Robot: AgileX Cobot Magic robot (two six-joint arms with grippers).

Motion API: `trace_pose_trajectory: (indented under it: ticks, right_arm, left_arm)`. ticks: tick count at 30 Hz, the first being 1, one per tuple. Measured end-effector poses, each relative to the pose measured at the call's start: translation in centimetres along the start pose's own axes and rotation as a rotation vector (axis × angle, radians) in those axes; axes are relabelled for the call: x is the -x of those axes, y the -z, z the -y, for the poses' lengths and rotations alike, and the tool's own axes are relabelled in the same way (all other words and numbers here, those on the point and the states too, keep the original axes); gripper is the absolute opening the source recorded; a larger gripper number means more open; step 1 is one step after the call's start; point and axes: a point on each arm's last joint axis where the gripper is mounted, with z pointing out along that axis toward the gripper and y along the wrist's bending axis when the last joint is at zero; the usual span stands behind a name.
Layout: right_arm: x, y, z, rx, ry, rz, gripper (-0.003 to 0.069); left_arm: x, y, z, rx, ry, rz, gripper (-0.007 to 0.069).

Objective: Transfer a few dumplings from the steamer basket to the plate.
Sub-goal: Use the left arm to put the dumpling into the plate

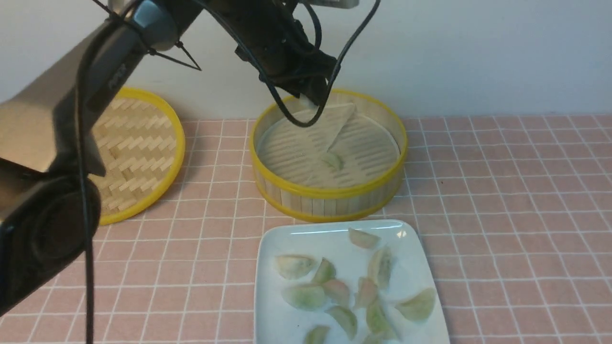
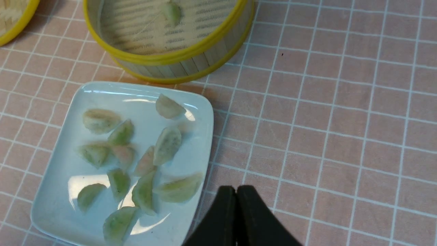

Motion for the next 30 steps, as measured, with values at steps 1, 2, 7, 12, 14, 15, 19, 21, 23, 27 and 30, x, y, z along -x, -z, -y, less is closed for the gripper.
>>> trace_pose_trajectory:
  ticks: [1, 2, 7, 12, 14, 15, 19, 21, 23, 27, 30]
  right_arm:
    - [-0.1, 0.3, -0.1, -0.002, 0.003, 0.007, -0.001]
    - [-0.3, 0.7, -0.2, -0.005, 0.009, 0.019, -0.001]
    - [-0.6, 1.6, -0.7, 0.005, 0.013, 0.043, -0.001]
    - [-0.5, 1.5, -0.9, 0.031, 0.001, 0.046, -0.001]
    - [-0.5, 1.5, -0.9, 0.035, 0.0, 0.047, -0.001]
    - [-0.5, 1.5, -0.9, 0.035, 0.0, 0.047, -0.001]
    - [-0.5, 1.5, -0.9, 0.035, -0.001, 0.047, -0.001]
    - [-0.5, 1.5, -0.9, 0.035, -0.001, 0.047, -0.001]
    - [-0.5, 1.5, -0.9, 0.035, -0.001, 0.047, -0.001]
    - [-0.5, 1.4, -0.9, 0.038, -0.002, 0.046, -0.001]
    - [-0.2, 0.9, -0.8, 0.046, -0.009, 0.029, -0.001]
  left_arm:
    - [-0.7, 0.1, 0.5, 0.002, -0.005, -0.026, 0.0239]
    - [-1.9, 0.2, 1.3, 0.004, -0.012, -0.072, 0.0239]
    - [-8.2, -0.8, 4.0, -0.014, -0.02, -0.293, 0.0239]
    - [-13.2, -3.9, 6.4, -0.057, -0.03, -0.485, 0.0239]
    - [-14.3, -4.7, 7.3, -0.071, -0.046, -0.524, 0.0239]
    - [-14.5, -4.8, 7.5, -0.075, -0.05, -0.532, 0.0239]
    - [-14.8, -5.3, 8.1, -0.086, -0.056, -0.544, 0.0239]
    - [-14.8, -5.3, 8.0, -0.085, -0.055, -0.547, 0.0238]
    - [-14.8, -5.4, 8.0, -0.084, -0.055, -0.547, 0.0238]
    - [-14.9, -5.4, 7.9, -0.074, -0.06, -0.55, 0.0287]
    - [-14.9, -5.4, 7.7, -0.051, -0.076, -0.554, 0.0389]
